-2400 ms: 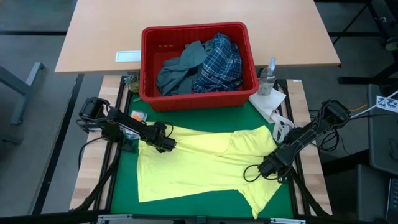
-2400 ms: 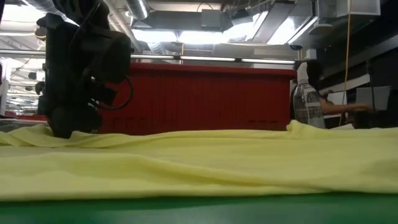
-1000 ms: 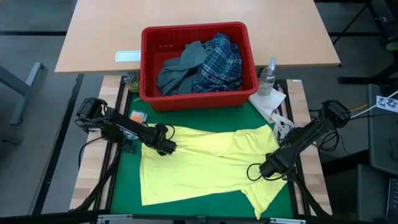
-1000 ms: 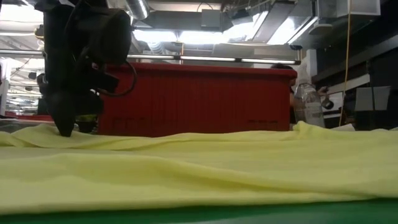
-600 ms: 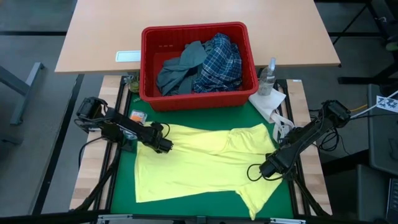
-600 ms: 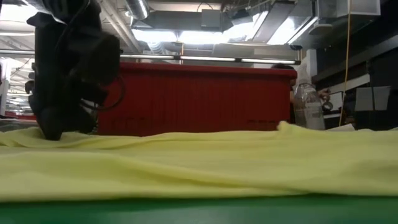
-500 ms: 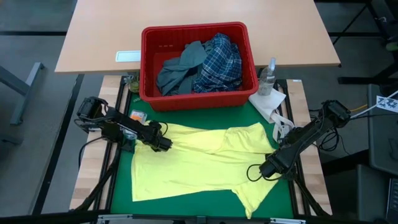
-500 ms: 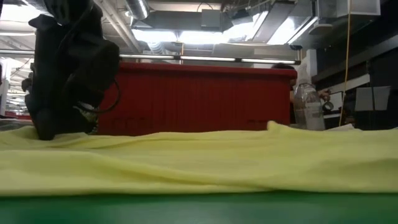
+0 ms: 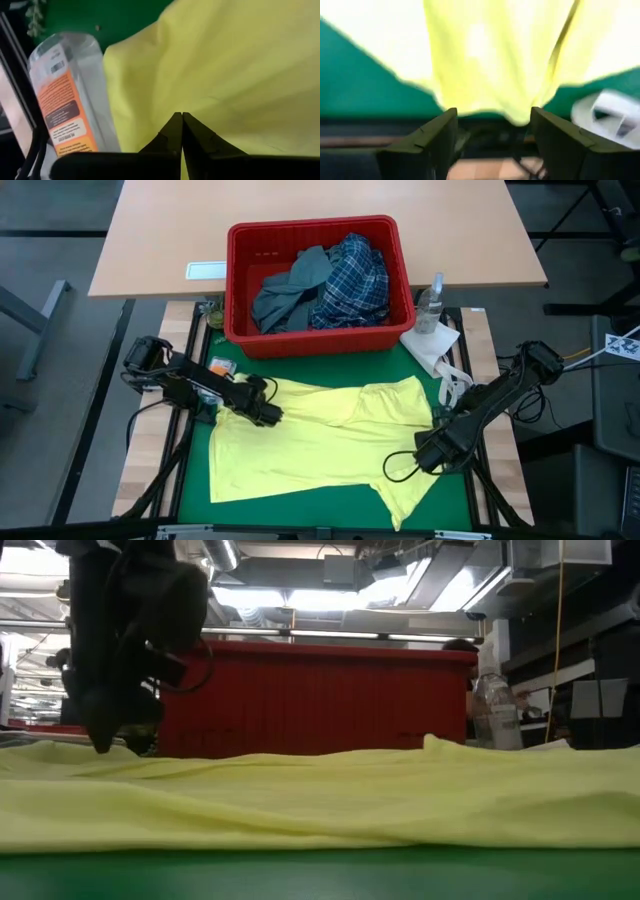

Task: Fold Laundry from Bin
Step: Fold the yellow shirt

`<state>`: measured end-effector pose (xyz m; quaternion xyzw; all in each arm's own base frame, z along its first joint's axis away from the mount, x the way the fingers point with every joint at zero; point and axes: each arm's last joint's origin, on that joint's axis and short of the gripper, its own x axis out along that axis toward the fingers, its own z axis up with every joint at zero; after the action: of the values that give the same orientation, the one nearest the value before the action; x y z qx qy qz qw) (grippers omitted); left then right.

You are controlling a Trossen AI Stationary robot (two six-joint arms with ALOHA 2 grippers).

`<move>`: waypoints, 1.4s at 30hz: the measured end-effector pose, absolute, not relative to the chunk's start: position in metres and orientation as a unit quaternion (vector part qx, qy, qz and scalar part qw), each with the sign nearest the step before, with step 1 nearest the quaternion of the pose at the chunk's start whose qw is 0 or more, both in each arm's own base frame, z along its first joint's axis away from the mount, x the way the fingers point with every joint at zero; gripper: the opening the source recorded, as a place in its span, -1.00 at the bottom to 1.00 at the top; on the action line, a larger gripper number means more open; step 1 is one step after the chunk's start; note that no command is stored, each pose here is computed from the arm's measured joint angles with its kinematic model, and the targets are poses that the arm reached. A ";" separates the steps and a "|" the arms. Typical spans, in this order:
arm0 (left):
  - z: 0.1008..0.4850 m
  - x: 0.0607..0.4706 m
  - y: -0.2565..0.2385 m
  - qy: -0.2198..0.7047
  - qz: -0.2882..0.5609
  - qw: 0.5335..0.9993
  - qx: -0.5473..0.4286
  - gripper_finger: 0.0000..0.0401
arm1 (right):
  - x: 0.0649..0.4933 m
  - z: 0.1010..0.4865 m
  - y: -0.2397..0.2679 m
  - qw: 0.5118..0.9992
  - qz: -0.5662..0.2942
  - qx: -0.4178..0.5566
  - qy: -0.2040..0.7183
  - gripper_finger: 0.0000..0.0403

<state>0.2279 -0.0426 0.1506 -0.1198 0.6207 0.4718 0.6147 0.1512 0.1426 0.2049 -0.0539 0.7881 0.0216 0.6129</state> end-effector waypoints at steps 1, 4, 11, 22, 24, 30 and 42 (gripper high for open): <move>0.152 0.229 -0.044 0.621 0.466 0.619 -0.118 -0.99 | 0.153 0.205 0.143 0.624 0.018 -0.061 0.779 0.26; 0.156 0.234 -0.048 0.620 0.452 0.630 -0.117 -0.99 | 0.156 0.204 0.142 0.648 0.002 -0.087 0.756 0.26; 0.158 0.248 -0.053 0.596 0.418 0.671 -0.140 -0.99 | 0.165 0.205 0.129 0.685 -0.059 -0.144 0.712 0.26; 0.157 0.262 -0.064 0.556 0.376 0.721 -0.172 -0.99 | 0.194 0.200 0.084 0.697 -0.131 -0.172 0.684 0.26; 0.157 0.262 -0.067 0.556 0.372 0.724 -0.171 -0.99 | 0.195 0.191 0.079 0.699 -0.125 -0.163 0.685 0.26; 0.148 0.256 -0.071 0.554 0.363 0.730 -0.166 -0.99 | 0.186 0.156 0.069 0.692 -0.086 -0.126 0.705 0.26; 0.133 0.244 -0.073 0.582 0.344 0.715 -0.180 -0.99 | 0.160 0.135 0.062 0.634 -0.068 -0.108 0.763 0.25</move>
<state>0.2443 -0.0730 0.1333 -0.1805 0.5815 0.3440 0.7148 0.1603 0.0623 0.1349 -0.1077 0.7626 -0.0675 0.6342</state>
